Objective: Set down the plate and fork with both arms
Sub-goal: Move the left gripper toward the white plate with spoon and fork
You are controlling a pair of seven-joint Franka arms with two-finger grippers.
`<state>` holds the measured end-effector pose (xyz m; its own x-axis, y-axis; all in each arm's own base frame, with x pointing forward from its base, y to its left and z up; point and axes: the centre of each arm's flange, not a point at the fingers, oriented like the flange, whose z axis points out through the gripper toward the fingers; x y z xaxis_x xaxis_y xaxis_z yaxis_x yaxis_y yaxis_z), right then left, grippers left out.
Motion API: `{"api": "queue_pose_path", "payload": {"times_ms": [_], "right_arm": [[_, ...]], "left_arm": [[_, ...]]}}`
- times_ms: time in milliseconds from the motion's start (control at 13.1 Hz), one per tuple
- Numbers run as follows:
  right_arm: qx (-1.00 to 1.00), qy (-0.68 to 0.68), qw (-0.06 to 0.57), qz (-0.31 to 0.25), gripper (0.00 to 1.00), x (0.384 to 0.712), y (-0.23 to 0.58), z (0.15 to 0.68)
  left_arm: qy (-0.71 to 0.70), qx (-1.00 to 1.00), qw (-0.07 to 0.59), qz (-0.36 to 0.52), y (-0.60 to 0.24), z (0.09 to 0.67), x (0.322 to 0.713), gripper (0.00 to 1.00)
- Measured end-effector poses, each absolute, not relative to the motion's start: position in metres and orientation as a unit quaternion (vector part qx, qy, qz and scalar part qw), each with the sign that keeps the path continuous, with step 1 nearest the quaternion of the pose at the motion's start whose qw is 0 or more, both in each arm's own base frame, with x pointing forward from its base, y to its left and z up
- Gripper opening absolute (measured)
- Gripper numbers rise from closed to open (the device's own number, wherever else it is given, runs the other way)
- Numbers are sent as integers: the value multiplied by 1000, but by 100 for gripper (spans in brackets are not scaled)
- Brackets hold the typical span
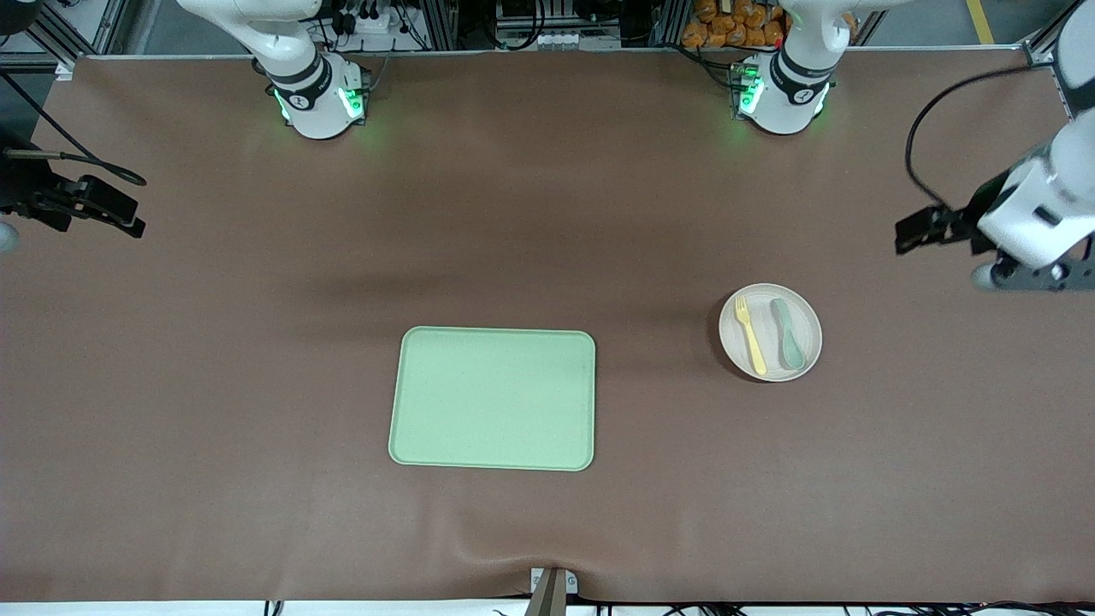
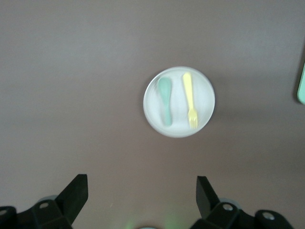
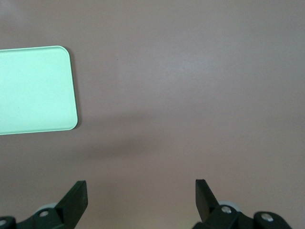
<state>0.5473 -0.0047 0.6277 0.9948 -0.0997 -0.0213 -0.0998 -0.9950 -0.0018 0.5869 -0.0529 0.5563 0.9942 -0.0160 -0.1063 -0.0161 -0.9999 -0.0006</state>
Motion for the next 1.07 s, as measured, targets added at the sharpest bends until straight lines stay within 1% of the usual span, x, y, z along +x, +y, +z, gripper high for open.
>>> {"api": "queue_pose_path", "payload": {"times_ms": [230, 383, 613, 766, 843, 919, 996, 1073], "right_arm": [[-999, 46, 2, 20, 100, 553, -1, 617], [-999, 47, 3, 23, 100, 554, -2, 614], [-999, 47, 3, 21, 100, 555, -2, 616], [-999, 48, 4, 18, 100, 555, -2, 618], [-999, 48, 5, 18, 100, 555, -2, 619], [-999, 49, 6, 17, 100, 555, -3, 620], [-999, 50, 6, 15, 100, 555, -4, 621], [-999, 51, 6, 14, 100, 555, -6, 623]], "left_arm": [[4, -999, -7, 38, -51, 470, 596, 100], [0, -1000, -9, 27, -47, 404, 586, 100], [-18, -999, -12, 26, -27, 335, 569, 100], [-32, -999, -16, 18, -8, 298, 566, 100], [-39, -999, -19, 17, 5, 279, 567, 97], [-47, -998, -22, 19, 17, 260, 567, 96], [-59, -998, -30, 24, 24, 244, 566, 87], [-70, -996, -42, 31, 26, 232, 565, 82]]}}
